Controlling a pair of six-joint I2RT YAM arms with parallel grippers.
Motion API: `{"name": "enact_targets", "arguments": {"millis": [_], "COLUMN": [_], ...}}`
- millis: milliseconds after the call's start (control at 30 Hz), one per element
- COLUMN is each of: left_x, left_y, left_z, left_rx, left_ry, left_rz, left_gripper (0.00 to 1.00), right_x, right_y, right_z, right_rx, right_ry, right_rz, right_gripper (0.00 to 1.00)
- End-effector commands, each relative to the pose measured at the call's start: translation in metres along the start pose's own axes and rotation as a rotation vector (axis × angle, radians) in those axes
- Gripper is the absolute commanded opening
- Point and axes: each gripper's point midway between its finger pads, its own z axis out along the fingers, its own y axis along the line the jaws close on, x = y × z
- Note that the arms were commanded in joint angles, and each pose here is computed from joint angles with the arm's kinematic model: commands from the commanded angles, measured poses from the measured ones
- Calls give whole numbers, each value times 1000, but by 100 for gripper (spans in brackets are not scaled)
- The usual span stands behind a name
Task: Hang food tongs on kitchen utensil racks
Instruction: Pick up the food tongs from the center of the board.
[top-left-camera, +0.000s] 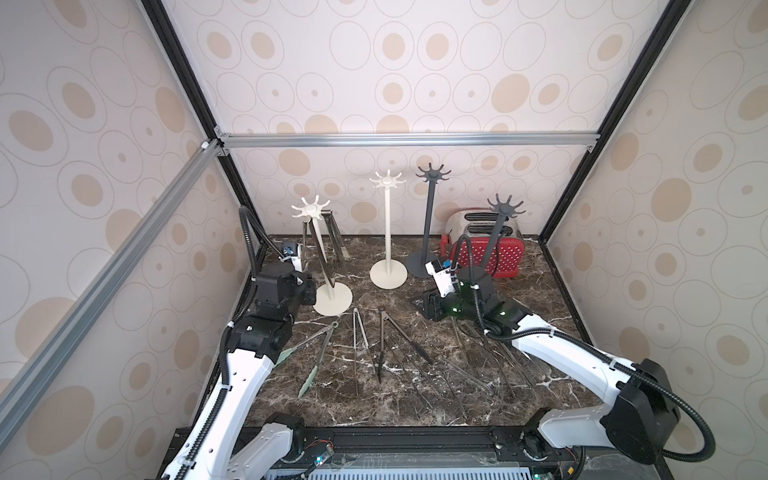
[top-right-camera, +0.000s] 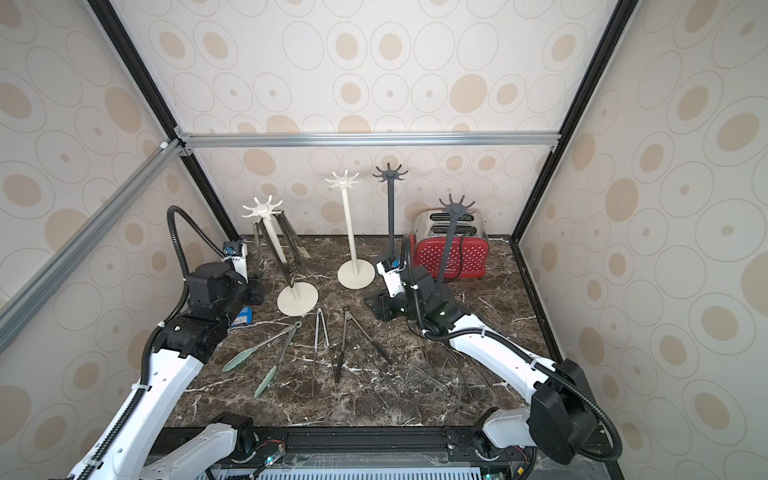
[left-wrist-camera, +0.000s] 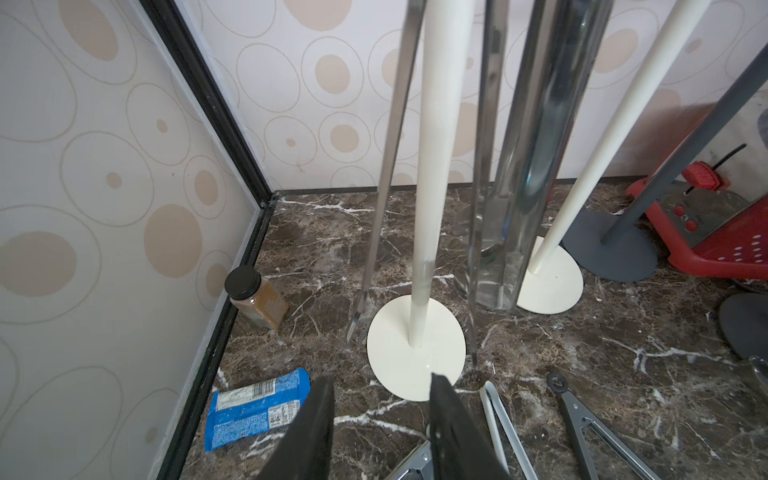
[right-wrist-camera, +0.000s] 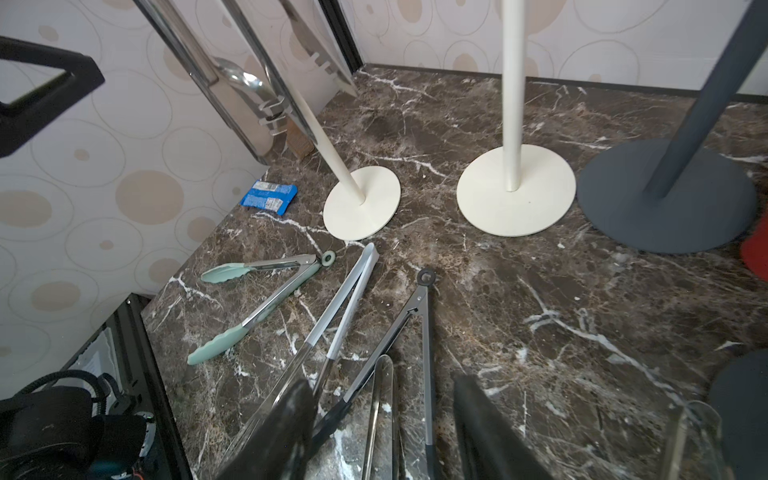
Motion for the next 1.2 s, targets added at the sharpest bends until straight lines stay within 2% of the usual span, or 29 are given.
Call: {"name": "enact_targets", "arguments": {"millis": [0, 267, 467, 800, 1167], "left_x": [3, 41, 52, 52, 54], "left_y": [13, 16, 20, 16, 10], "left_z": [-18, -27, -39, -49, -46], "left_rx": [-44, -60, -71, -31, 1], "left_ry": [30, 160, 170, 166, 162], "left_rz": [-62, -148, -197, -209, -199], "left_gripper": [38, 44, 47, 49, 49], "right_x": [9, 51, 81, 120, 142], "right_y": [12, 58, 79, 55, 40], "right_z": [14, 76, 118, 158, 170], "right_rx": [36, 13, 51, 230, 305], "right_ry": [74, 285, 438, 569, 629], "right_rz": [-32, -19, 3, 32, 35], "right_gripper": [55, 46, 42, 40, 39]}}
